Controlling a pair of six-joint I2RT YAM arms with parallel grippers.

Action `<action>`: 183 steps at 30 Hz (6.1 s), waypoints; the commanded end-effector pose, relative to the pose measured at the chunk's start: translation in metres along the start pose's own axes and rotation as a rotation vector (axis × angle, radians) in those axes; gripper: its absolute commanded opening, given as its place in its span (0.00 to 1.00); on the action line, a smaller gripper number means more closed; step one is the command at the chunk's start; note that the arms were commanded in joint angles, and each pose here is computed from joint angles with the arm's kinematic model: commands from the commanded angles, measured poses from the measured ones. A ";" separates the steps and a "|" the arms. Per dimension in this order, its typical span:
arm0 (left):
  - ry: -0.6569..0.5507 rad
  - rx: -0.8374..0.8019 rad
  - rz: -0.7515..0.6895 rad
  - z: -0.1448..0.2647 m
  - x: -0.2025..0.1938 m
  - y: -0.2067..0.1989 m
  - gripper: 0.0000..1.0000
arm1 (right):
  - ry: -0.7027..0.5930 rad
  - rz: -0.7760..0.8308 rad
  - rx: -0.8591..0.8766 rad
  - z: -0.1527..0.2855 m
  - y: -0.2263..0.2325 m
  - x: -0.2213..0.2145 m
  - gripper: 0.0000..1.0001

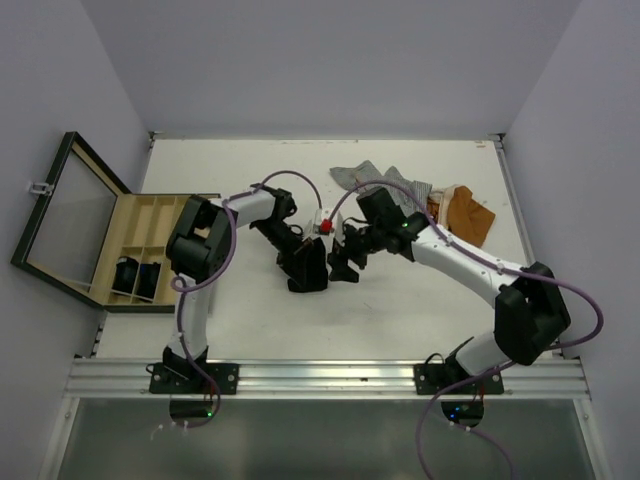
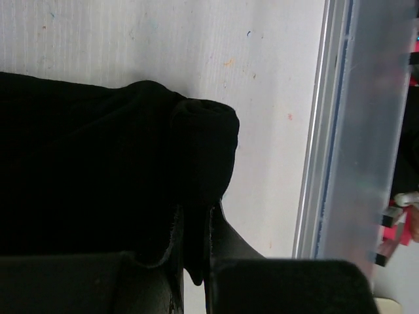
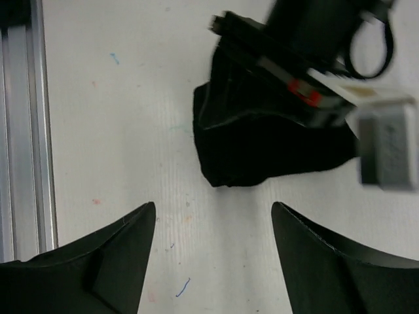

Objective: Roll the underwear

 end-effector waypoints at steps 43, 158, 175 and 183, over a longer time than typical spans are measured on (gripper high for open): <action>0.345 0.055 0.147 -0.030 -0.078 0.068 0.12 | 0.213 0.354 0.131 -0.138 0.082 -0.032 0.36; 0.342 0.082 -0.063 -0.034 -0.058 0.062 0.17 | 0.109 0.313 0.123 -0.098 0.042 -0.023 0.60; 0.018 0.173 -0.148 0.027 0.000 0.040 0.49 | 0.254 0.067 0.412 -0.124 0.077 -0.074 0.00; -0.382 0.397 -0.201 0.148 0.035 0.028 0.54 | 0.213 -0.224 0.527 -0.120 0.082 -0.069 0.00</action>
Point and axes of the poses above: each gripper's point midway between its finger pads, its own z axis back along the fingers, its own y axis along the line the jaws close on, x = y × z, the point moved 2 cm from there along z, back along the fingers, and after that the axes turned 10 degrees about z, right-handed, at the moved point
